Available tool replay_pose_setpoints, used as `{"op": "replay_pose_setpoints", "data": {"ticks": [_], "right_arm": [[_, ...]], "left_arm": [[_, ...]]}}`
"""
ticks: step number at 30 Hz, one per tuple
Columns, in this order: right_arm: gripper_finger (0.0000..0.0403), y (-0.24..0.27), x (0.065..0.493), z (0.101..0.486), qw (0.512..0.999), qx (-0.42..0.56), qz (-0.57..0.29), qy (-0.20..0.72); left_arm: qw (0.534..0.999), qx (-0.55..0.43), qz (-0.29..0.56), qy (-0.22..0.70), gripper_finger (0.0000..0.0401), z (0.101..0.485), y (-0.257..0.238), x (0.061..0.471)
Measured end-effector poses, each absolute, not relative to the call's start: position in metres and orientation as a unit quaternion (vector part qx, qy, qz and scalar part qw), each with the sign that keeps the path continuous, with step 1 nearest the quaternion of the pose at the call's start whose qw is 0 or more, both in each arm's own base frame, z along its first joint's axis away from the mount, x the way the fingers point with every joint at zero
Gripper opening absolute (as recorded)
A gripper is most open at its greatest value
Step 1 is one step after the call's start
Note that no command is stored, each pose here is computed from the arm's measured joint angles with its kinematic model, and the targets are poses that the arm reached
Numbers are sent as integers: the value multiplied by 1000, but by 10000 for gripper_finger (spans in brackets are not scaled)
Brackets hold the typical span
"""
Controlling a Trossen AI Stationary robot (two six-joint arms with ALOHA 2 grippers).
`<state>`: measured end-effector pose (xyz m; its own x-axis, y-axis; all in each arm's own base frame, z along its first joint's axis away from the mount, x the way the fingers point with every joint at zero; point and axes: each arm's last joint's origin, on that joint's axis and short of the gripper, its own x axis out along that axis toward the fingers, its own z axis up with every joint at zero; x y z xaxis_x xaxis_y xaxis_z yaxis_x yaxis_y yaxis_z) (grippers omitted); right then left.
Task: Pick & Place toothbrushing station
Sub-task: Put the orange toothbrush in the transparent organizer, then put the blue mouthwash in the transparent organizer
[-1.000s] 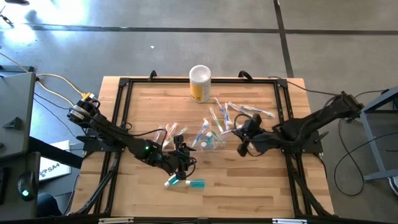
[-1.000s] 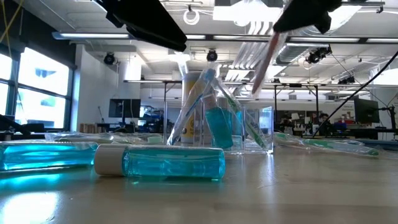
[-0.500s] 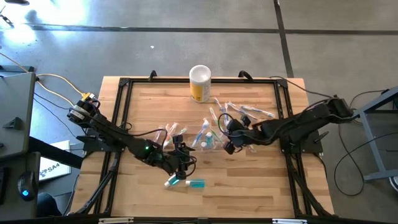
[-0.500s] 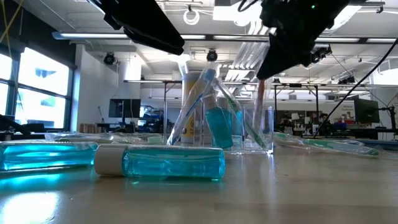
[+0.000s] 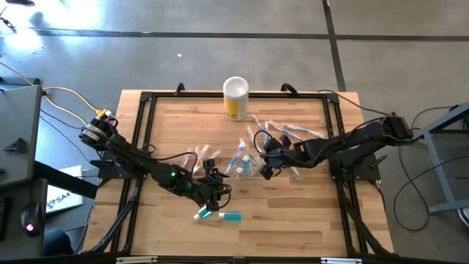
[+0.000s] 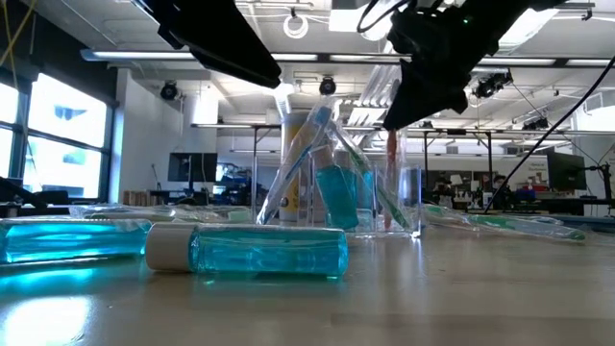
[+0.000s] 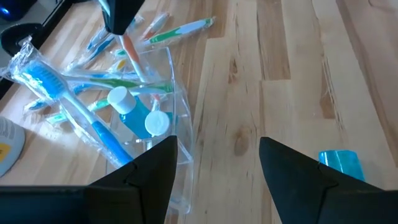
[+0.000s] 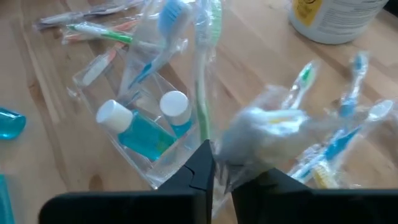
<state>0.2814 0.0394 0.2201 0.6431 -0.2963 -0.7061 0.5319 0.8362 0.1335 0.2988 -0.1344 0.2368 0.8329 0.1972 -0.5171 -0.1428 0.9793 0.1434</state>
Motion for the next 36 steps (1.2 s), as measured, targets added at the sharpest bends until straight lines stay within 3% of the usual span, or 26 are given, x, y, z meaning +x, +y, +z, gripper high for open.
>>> {"op": "replay_pose_setpoints", "data": {"ticks": [5,15,19,30,36], "right_arm": [[72,41,282,218,890,170,-224,359],[215,41,282,220,891,186,-201,363],[252,37,279,228,890,215,-175,362],[257,29,240,261,856,317,-95,399],[251,24,210,263,806,345,-169,450]], "left_arm": [[955,43,92,278,223,236,-134,298],[950,38,99,294,223,233,-133,296],[950,38,98,294,223,233,-133,296],[947,39,94,304,223,232,-133,295],[945,38,97,310,223,231,-132,294]]}}
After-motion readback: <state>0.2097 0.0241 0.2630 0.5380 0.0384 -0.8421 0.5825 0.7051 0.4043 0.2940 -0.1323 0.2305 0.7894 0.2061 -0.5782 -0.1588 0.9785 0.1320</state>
